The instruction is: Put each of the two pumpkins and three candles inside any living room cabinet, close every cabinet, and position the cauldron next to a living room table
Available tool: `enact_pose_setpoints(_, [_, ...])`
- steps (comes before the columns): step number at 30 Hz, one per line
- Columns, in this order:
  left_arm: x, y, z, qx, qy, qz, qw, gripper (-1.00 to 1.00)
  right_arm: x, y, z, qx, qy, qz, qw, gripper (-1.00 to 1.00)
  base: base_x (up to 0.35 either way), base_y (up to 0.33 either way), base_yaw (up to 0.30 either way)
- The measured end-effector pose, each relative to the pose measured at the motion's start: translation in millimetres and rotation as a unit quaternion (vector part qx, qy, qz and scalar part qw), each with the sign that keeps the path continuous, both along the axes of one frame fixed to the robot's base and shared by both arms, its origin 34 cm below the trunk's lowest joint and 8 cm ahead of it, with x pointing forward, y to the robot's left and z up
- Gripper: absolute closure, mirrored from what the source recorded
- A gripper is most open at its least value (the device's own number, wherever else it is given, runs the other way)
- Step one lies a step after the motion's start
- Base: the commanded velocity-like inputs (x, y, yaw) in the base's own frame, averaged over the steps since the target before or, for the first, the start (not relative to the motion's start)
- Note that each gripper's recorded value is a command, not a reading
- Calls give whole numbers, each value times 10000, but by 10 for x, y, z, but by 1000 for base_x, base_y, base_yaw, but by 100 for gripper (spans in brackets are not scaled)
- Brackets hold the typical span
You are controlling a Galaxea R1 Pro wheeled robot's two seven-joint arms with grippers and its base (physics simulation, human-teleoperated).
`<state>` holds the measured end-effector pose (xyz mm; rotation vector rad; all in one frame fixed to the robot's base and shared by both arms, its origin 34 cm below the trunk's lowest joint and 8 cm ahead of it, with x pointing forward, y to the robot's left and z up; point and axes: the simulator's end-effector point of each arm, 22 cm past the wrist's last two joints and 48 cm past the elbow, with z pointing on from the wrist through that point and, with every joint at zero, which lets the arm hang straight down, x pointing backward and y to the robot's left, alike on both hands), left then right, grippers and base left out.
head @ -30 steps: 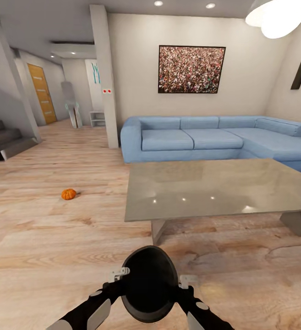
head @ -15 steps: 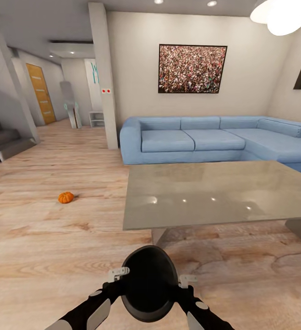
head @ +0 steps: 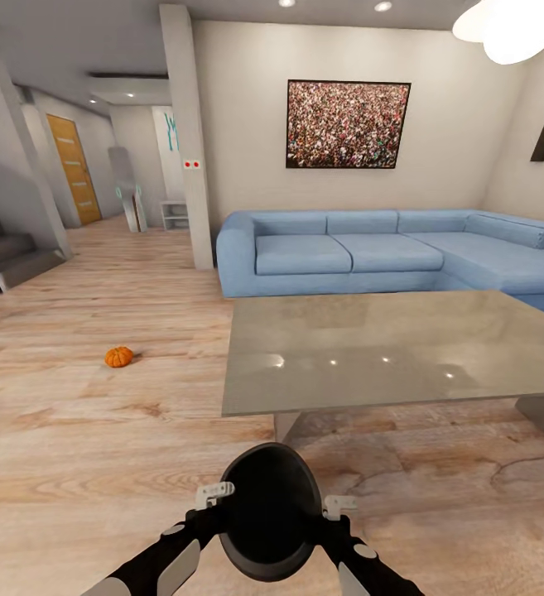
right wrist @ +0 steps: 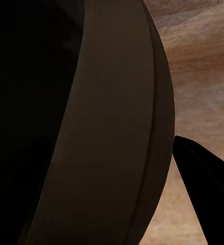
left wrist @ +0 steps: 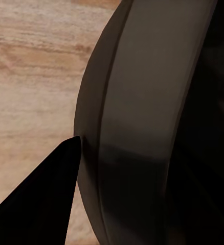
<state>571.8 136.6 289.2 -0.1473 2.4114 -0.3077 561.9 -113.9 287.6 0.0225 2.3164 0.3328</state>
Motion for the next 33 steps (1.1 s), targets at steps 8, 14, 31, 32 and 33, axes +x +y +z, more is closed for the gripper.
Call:
enact_pose_setpoints(8, [-50, 0, -109, 3, 114, -2, 9999, 100, -52, 0, -109, 5, 116, -3, 9999, 100, 0, 0, 0])
enact_pose_setpoints(14, [-108, 1, -234, 3, 239, -5, 9997, 100, -112, 1, -232, 5, 241, -5, 9997, 100, 0, 0, 0])
enact_pose_setpoints(31, [-220, 9, -472, -4, 459, 1, 9989, 100, -218, 8, -458, -13, 462, 6, 9989, 100, 0, 0, 0])
enact_pose_setpoints(32, [-226, 10, -489, -8, 468, 5, 9989, 100, -222, 9, -472, -19, 471, 11, 9989, 100, 0, 0, 0])
enact_pose_setpoints(33, [-241, 9, -512, -6, 497, 1, 9988, 100, -239, 8, -497, -13, 501, 7, 9987, 100, 0, 0, 0])
